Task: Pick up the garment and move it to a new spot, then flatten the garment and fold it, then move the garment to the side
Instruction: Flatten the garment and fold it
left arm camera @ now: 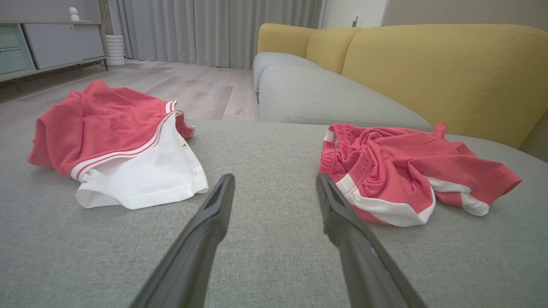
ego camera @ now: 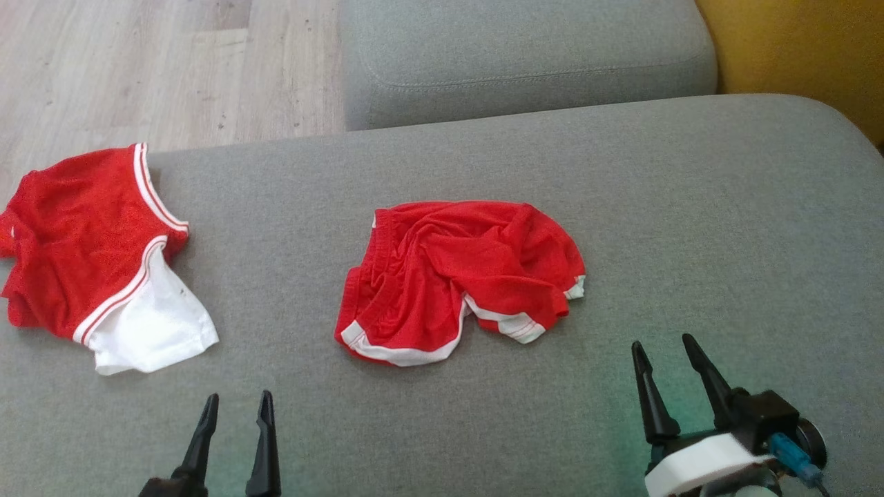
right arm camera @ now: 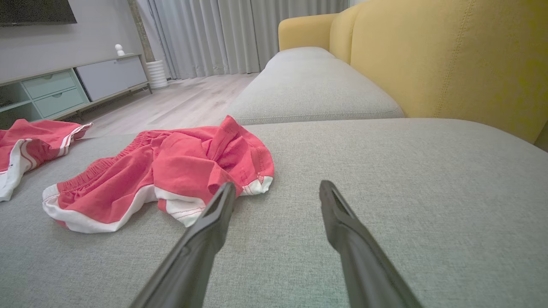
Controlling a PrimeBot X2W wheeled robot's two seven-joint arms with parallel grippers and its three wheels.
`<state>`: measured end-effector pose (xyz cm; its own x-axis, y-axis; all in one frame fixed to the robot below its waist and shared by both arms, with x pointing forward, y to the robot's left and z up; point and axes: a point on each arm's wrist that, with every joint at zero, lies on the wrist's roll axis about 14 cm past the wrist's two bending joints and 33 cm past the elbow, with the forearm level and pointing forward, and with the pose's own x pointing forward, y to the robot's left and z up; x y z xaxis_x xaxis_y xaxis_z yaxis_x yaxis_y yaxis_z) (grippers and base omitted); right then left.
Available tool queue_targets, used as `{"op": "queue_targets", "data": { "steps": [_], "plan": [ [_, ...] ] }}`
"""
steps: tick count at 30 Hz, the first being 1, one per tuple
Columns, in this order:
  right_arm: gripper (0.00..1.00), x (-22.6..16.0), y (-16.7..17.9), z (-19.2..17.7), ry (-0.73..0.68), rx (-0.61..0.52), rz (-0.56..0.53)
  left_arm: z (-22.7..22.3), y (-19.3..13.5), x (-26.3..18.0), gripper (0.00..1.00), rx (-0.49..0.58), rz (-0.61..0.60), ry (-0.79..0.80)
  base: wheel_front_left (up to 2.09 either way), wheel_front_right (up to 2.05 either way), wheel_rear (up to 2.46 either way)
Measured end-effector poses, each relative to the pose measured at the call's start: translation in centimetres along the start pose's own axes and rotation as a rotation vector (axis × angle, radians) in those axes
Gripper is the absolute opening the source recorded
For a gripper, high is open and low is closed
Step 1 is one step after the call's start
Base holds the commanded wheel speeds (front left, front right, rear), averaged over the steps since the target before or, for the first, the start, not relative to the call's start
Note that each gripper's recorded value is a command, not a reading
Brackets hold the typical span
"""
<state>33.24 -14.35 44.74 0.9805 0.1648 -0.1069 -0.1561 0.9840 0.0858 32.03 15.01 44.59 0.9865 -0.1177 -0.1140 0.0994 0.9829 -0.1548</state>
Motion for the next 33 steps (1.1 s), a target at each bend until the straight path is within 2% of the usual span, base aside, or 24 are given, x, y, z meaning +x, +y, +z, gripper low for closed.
{"op": "queue_targets", "data": {
  "steps": [10,14,20,23,33],
  "plan": [
    [1.00,0.0,0.5,0.5,-0.019,0.028,0.011,-0.4,-0.5,0.2,1.00,0.017,-0.027,0.014,0.00,0.00,0.00],
    [1.00,0.3,1.9,0.9,-0.033,0.084,0.047,-0.5,-1.7,0.6,1.00,0.030,-0.078,0.017,0.00,0.00,0.00],
    [1.00,1.1,5.8,-2.1,0.189,0.186,0.159,-0.5,-3.9,3.0,1.00,0.076,-0.181,0.041,0.00,0.00,0.00],
    [1.00,1.9,7.1,-3.4,0.289,0.186,0.205,-0.1,-4.7,4.9,1.00,0.102,-0.221,0.053,0.00,0.00,0.00],
    [1.00,5.3,7.6,-6.2,0.441,0.356,0.218,-2.6,-6.5,8.0,1.00,0.117,-0.340,0.192,0.00,0.00,0.00]
  ]
}}
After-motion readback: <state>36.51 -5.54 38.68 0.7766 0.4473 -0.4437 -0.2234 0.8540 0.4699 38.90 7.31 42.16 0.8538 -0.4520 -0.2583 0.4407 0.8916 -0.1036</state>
